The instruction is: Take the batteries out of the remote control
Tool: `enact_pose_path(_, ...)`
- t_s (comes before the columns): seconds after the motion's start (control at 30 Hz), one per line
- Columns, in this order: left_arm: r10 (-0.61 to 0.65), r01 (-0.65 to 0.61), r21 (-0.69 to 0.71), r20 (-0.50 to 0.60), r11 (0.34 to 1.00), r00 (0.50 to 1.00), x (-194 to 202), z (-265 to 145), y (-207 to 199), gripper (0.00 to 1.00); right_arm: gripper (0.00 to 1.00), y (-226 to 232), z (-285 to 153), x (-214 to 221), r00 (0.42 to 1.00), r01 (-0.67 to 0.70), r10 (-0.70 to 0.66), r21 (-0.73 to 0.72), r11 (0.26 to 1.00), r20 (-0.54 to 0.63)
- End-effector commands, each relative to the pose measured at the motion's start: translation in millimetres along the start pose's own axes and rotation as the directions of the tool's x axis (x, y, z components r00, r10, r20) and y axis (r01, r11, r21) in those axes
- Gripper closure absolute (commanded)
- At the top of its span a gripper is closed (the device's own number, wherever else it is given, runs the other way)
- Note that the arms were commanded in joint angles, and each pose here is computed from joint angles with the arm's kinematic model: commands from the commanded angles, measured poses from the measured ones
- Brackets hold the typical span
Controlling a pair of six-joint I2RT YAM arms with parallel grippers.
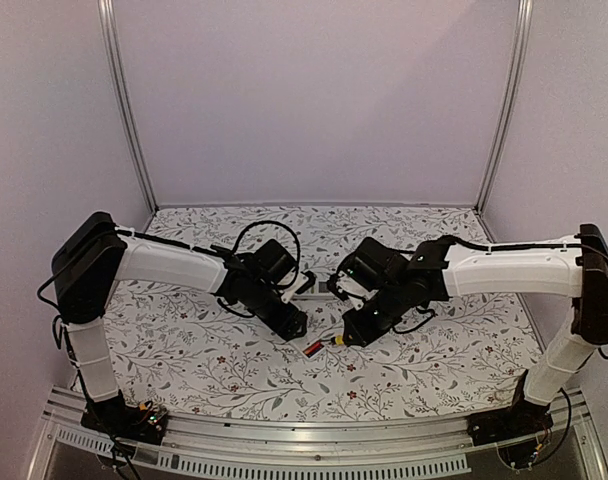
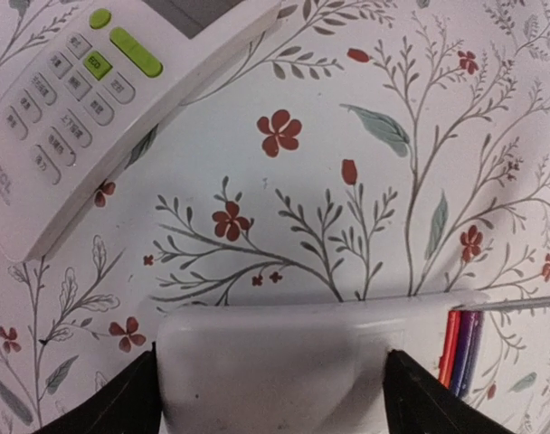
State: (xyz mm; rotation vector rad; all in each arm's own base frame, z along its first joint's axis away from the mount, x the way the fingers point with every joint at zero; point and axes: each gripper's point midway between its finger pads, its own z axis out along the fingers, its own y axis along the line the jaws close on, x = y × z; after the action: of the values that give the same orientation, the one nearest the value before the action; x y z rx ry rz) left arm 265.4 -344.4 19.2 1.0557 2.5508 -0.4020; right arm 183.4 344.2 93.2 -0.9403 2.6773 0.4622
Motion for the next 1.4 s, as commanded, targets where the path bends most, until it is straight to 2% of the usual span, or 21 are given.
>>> enact_pose_path(0.0, 0.045, -0.046, 0.002, -0.171, 0.999, 0.984, 50.2, 22.1, -6.8, 0.19, 1.00, 8.4, 19.0, 31.1, 0.984, -0.130, 0.104, -0.186, 0.974, -0.141)
enact_pose_path(0.3, 0.043, -0.043, 0.006, -0.189, 0.999, 0.981, 55.4, 25.7, -8.0, 0.21, 1.00, 14.3, 5.5, 23.2, 0.969, -0.241, 0.201, -0.390, 0.889, -0.141)
enact_pose_path(0.73, 0.037, -0.040, -0.009, -0.214, 0.999, 0.976, 61.5, 30.5, -5.9, 0.22, 1.00, 26.4, -24.3, 0.0, 0.961, -0.269, 0.258, -0.554, 0.788, -0.101)
enact_pose_path(1.0, 0.033, -0.037, -0.014, -0.222, 0.999, 0.975, 63.0, 31.7, -4.9, 0.22, 1.00, 27.5, -32.1, -5.5, 0.958, -0.272, 0.275, -0.568, 0.776, -0.083)
enact_pose_path(1.37, 0.034, -0.039, -0.018, -0.216, 0.999, 0.976, 60.9, 30.4, -4.6, 0.22, 1.00, 10.0, -28.6, -4.5, 0.953, -0.281, 0.299, -0.476, 0.833, -0.038)
